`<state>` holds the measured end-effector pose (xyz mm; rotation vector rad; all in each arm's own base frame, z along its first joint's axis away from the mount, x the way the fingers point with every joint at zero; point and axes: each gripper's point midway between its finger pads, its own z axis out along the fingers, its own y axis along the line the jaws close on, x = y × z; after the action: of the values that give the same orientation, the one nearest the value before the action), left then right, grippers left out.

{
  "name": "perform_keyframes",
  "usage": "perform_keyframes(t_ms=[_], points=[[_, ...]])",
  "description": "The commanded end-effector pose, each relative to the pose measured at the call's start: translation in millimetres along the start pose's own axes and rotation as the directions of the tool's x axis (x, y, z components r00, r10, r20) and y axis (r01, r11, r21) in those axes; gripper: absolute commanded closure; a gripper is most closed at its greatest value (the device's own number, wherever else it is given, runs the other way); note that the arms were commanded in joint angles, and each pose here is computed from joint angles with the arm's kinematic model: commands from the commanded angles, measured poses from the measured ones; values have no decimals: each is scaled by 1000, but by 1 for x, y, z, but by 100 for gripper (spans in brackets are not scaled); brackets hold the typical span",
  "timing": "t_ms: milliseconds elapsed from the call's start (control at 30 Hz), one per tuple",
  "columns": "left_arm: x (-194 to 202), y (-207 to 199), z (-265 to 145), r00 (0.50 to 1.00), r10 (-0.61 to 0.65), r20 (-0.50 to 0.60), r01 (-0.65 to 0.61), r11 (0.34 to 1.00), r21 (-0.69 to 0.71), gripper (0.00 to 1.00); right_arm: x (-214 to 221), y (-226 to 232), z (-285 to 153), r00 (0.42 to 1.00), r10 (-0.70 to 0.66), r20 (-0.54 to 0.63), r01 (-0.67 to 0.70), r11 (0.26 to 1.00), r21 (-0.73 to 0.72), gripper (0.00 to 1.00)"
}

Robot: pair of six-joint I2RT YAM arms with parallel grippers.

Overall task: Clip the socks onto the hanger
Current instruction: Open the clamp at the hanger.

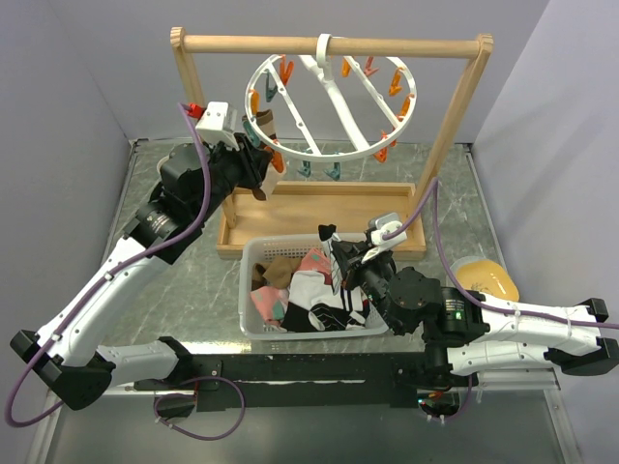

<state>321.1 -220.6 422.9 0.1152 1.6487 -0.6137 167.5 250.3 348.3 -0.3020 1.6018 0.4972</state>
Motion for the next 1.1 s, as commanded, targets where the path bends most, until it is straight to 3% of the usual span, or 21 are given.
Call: perform_keyframes(t_ms=[0, 467, 700, 1067], points=[[-23, -11, -9, 997, -45, 59, 42, 998, 51, 69, -13, -1, -4, 998, 54, 28, -54, 999, -2, 100], [-8, 4, -30, 995, -94, 31, 93, 994, 51, 62, -17, 1, -2, 999, 39, 37, -39, 999, -1, 100], [-1, -12, -32, 996, -94, -6, 94, 985, 148, 45, -16, 2, -2, 998, 45, 37, -45, 999, -3, 100], [-20, -30, -16, 995, -102, 18, 96, 972, 213, 43, -12, 0, -2, 998, 45, 33, -45, 999, -1, 98]])
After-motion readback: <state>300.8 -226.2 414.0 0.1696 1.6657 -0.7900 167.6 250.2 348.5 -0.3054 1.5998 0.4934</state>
